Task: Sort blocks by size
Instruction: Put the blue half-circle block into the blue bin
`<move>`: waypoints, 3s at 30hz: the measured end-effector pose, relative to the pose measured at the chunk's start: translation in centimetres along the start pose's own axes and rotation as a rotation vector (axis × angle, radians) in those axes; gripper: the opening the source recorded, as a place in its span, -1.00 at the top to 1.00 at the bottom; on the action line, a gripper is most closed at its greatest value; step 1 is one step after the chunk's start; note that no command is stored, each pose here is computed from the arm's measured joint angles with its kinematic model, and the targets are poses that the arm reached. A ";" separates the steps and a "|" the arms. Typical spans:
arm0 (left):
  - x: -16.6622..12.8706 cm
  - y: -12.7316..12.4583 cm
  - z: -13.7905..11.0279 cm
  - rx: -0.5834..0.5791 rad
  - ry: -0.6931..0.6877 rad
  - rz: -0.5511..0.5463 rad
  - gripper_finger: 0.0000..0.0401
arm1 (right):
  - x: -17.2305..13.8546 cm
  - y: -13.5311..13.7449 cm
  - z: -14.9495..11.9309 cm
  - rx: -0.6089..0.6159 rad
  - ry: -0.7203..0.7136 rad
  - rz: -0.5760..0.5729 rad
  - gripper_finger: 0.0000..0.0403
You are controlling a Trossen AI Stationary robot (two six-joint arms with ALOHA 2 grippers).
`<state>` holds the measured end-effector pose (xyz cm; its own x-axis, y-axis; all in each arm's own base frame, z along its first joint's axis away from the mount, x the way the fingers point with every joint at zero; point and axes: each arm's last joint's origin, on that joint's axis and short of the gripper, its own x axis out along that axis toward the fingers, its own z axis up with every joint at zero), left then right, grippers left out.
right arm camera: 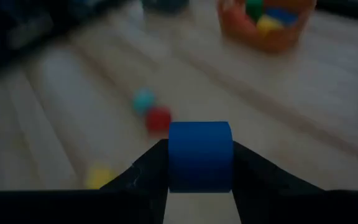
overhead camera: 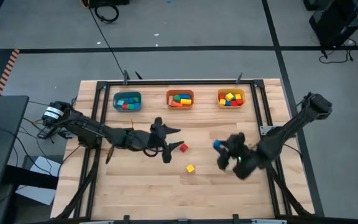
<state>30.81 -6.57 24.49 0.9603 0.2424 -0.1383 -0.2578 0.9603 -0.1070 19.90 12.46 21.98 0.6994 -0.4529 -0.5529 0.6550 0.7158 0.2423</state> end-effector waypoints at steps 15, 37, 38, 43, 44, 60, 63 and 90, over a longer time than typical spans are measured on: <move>-0.6 0.5 4.4 0.509 -0.358 0.204 -0.29 | 1.6 0.7 15.5 0.310 -0.591 0.547 0.27; 0.2 1.3 7.7 0.713 -0.366 0.374 -0.29 | 7.2 4.6 20.2 0.193 -0.503 0.668 0.27; 0.2 1.3 7.8 0.723 -0.360 0.387 -0.29 | 7.1 4.4 20.3 0.192 -0.501 0.664 0.27; -0.1 1.6 8.3 0.678 -0.384 0.455 -0.29 | 6.5 3.6 21.1 0.191 -0.528 0.649 0.27; -0.2 1.7 8.4 0.684 -0.390 0.467 -0.29 | 6.4 3.4 21.3 0.183 -0.535 0.645 0.27; -0.2 1.9 9.0 0.720 -0.494 0.392 -0.29 | 6.6 2.5 21.8 0.169 -0.483 0.691 0.27; -0.1 2.0 9.0 0.719 -0.492 0.394 -0.27 | 6.6 2.5 21.8 0.170 -0.482 0.693 0.27; -0.1 2.5 8.7 0.494 -0.422 0.502 0.51 | 7.1 1.5 22.1 0.164 -0.447 0.651 0.02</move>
<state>30.98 -2.95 32.80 0.7280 0.5965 0.3381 -0.6852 0.6501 0.3284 32.17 -1.47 36.00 0.9808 -0.1664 0.1020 0.0860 0.8377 0.5393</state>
